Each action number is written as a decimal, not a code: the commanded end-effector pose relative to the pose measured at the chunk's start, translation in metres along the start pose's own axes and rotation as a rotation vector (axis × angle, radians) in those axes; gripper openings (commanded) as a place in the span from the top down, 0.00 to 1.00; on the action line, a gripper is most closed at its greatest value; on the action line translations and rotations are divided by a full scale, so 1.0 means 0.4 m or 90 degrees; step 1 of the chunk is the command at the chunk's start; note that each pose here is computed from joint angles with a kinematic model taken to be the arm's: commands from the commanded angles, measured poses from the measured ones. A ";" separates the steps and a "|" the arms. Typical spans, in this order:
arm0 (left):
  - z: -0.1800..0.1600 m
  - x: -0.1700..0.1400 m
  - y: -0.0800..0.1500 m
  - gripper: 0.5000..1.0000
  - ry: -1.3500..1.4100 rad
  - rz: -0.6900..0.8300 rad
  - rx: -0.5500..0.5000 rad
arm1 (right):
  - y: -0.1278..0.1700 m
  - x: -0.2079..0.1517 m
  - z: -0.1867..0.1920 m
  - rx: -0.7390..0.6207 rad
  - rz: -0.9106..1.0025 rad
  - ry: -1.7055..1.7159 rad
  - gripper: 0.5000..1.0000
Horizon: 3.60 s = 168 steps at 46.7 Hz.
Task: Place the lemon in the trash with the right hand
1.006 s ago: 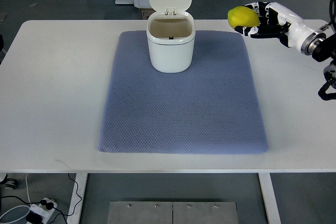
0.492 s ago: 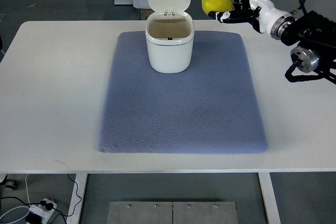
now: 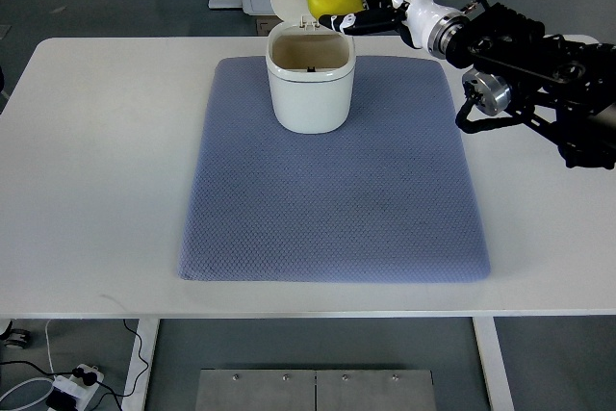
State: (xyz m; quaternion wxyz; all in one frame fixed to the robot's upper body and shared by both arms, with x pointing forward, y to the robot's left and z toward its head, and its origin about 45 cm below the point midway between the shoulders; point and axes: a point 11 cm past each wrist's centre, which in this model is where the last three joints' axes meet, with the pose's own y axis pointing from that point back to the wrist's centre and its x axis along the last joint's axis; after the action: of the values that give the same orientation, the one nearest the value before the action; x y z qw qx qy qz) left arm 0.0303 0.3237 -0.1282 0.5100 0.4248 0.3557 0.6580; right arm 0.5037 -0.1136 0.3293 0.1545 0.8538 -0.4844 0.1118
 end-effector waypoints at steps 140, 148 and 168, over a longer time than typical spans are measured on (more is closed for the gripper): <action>0.000 0.000 0.000 0.00 -0.001 0.000 0.000 | 0.204 0.193 0.068 -0.017 0.033 -0.048 0.00; 0.000 0.000 0.000 0.00 0.000 0.000 0.000 | 0.272 0.253 0.130 -0.016 0.084 -0.147 0.00; 0.000 0.000 0.000 0.00 0.000 0.000 0.000 | 0.375 0.291 0.257 0.048 0.170 -0.255 0.00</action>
State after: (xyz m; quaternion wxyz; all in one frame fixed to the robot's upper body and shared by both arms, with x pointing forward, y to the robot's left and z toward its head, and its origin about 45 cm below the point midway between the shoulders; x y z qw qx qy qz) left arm 0.0301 0.3237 -0.1282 0.5099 0.4249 0.3557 0.6580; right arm 0.4415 -0.3116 0.2993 0.0325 0.7961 -0.6033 -0.0347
